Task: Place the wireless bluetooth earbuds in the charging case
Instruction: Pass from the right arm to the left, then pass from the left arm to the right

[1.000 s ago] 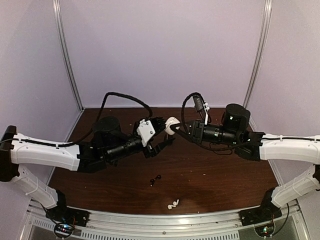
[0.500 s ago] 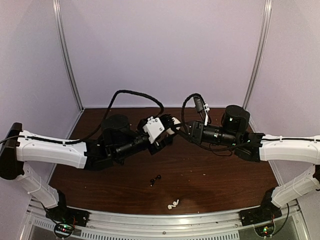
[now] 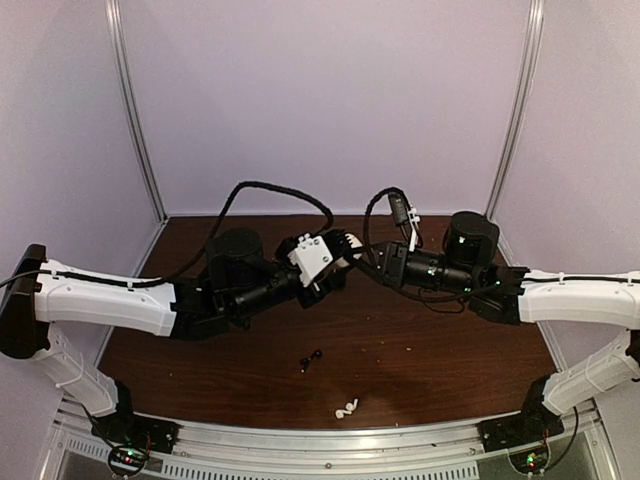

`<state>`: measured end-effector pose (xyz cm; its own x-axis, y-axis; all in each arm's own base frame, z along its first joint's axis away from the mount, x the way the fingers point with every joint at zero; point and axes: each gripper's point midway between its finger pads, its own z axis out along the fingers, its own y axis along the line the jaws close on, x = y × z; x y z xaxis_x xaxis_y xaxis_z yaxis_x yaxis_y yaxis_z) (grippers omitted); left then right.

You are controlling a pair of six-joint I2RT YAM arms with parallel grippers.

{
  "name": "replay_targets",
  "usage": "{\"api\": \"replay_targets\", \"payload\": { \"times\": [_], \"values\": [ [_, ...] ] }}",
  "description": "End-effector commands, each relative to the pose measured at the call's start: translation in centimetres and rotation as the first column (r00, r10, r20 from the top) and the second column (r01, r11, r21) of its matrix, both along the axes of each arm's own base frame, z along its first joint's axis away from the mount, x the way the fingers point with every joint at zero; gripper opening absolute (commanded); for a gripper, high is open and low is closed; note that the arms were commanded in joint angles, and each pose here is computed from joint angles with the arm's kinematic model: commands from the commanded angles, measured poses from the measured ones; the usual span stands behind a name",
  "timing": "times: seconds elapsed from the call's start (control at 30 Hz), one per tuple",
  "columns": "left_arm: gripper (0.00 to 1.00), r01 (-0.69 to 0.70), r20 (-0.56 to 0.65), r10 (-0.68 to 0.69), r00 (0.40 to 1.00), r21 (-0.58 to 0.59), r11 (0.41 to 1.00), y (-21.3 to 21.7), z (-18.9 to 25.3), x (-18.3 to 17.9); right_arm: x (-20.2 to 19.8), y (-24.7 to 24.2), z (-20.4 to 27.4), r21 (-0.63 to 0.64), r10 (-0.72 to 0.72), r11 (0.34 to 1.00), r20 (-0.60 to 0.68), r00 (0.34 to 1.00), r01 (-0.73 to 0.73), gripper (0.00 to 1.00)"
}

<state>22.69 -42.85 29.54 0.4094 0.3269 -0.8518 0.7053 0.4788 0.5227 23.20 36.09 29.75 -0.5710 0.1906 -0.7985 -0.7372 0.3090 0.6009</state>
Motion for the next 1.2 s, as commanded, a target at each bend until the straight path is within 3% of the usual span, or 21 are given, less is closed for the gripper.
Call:
{"api": "replay_targets", "payload": {
  "times": [0.0, 0.2, 0.43, 0.8, 1.17],
  "values": [
    [0.22, 0.036, 0.055, -0.038, 0.998, 0.033, 0.999, -0.3, 0.4, -0.9, -1.6, 0.0, 2.5, 0.049, 0.053, 0.997, 0.055, 0.997, -0.056, 0.25],
    [0.17, 0.076, 0.083, -0.080, 0.993, 0.057, 0.995, 0.2, 0.4, -1.9, -2.0, 0.2, 2.1, 0.006, 0.082, 0.997, 0.069, 0.994, -0.083, 0.38],
    [0.12, 0.151, 0.101, -0.160, 0.982, 0.086, 0.985, 0.8, 0.4, -3.6, -3.2, 0.7, 1.2, -0.053, 0.181, 0.983, 0.060, 0.982, -0.178, 0.46],
    [0.11, 0.205, 0.133, -0.218, 0.967, 0.108, 0.973, 1.3, 0.8, -4.8, -4.4, 1.7, -0.2, -0.094, 0.290, 0.953, 0.010, 0.957, -0.288, 0.40],
    [0.09, 0.185, 0.142, -0.208, 0.968, 0.159, 0.970, 1.1, 0.0, -4.4, -4.1, 1.8, -0.5, -0.124, 0.278, 0.954, 0.008, 0.961, -0.275, 0.25]
  ]
}}
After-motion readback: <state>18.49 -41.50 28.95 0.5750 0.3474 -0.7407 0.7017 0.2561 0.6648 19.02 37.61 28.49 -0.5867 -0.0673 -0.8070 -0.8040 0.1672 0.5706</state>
